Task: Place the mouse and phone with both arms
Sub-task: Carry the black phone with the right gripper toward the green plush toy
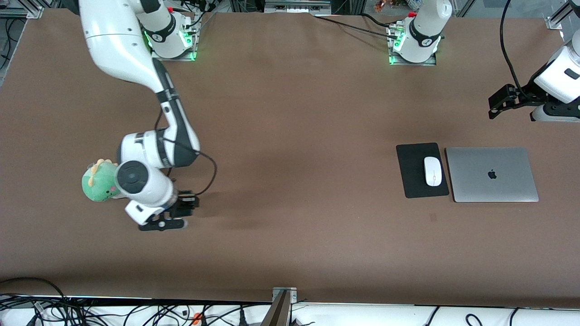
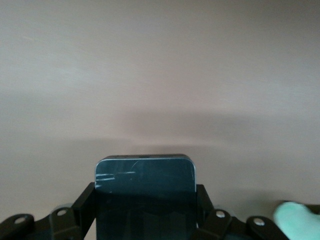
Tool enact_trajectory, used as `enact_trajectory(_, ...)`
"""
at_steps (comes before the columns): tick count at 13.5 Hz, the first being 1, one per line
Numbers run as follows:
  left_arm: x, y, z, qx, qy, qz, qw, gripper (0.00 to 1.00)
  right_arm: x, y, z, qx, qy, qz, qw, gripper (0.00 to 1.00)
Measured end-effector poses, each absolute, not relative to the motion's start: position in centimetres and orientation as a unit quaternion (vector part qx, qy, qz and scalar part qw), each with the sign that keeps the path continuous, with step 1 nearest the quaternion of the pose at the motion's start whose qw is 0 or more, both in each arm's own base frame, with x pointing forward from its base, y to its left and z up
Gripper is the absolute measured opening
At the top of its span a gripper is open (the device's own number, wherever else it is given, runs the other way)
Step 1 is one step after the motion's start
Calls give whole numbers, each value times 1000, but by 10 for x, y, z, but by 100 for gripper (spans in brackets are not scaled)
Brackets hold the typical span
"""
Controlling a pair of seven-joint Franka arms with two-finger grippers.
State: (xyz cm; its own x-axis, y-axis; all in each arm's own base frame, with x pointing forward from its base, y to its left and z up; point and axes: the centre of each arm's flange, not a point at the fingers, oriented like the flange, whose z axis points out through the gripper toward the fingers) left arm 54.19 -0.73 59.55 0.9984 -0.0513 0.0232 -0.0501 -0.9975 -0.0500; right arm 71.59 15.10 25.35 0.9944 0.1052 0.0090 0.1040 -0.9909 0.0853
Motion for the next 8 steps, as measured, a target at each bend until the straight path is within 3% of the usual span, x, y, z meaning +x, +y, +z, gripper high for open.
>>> enact_trajectory(8, 542, -15, 599, -999, 32, -16, 25, 100, 698, 125, 191, 998, 54, 16, 39, 81)
